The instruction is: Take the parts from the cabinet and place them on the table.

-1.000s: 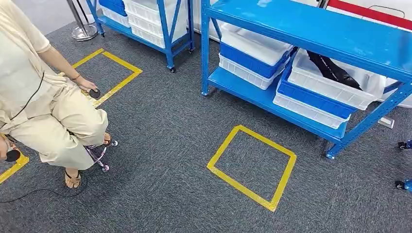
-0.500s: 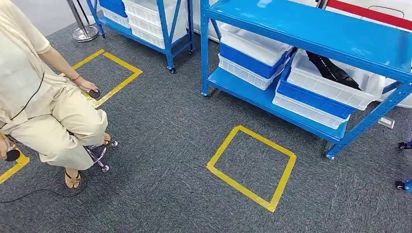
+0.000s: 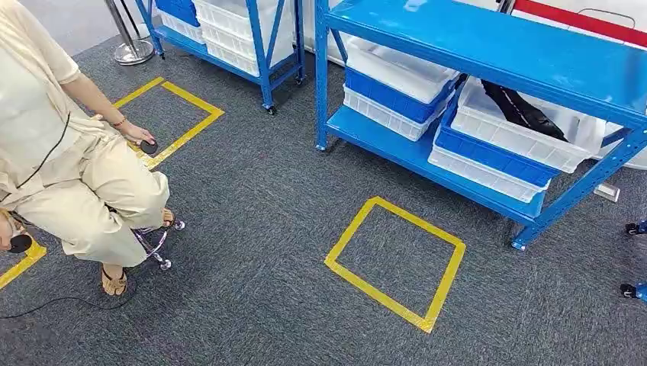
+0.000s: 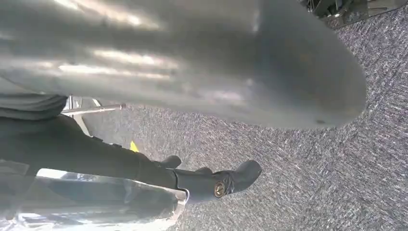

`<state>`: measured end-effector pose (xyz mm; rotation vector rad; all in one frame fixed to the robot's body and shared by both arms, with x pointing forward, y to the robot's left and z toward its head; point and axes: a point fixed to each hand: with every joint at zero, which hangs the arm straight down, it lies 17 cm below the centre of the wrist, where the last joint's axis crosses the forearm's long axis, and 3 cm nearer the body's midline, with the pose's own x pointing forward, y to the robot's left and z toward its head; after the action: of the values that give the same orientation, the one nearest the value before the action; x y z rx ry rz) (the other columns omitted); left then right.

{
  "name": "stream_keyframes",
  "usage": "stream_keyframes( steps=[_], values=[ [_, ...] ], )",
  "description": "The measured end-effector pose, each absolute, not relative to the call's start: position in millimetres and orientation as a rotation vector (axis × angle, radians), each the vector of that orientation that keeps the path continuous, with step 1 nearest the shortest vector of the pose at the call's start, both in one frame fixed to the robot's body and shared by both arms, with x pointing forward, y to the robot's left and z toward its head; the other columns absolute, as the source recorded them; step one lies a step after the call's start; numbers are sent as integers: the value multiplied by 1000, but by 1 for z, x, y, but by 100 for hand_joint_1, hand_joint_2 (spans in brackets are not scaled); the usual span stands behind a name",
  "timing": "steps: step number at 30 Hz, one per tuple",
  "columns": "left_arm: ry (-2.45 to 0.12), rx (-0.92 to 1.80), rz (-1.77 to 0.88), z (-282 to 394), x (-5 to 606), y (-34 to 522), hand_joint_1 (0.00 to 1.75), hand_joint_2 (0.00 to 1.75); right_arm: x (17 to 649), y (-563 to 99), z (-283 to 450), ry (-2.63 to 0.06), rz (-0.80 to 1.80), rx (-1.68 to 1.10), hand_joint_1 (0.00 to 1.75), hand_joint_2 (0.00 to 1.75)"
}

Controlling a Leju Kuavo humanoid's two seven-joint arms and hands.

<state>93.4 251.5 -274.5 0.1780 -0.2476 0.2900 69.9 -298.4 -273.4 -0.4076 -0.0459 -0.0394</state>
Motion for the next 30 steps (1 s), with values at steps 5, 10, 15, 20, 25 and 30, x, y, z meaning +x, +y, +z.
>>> stream_keyframes(
  steps=[5,10,15,20,25,30],
  values=[
    [-248,178,293,-274,94,252,0,0,68,-299,-274,-43,-35,-408,0,0],
    [-255,167,273,-274,95,249,0,0,68,-300,-273,-41,-45,-411,0,0],
    [-256,160,269,-274,95,248,0,0,62,-301,-274,-29,-52,-414,0,0],
    [-256,163,263,-274,95,250,0,0,58,-300,-274,-22,-56,-417,0,0],
    [-261,160,253,-274,98,248,0,0,55,-304,-274,-17,-61,-423,0,0],
    [-256,160,253,-274,95,248,0,0,57,-303,-274,-18,-62,-421,0,0]
  ],
)
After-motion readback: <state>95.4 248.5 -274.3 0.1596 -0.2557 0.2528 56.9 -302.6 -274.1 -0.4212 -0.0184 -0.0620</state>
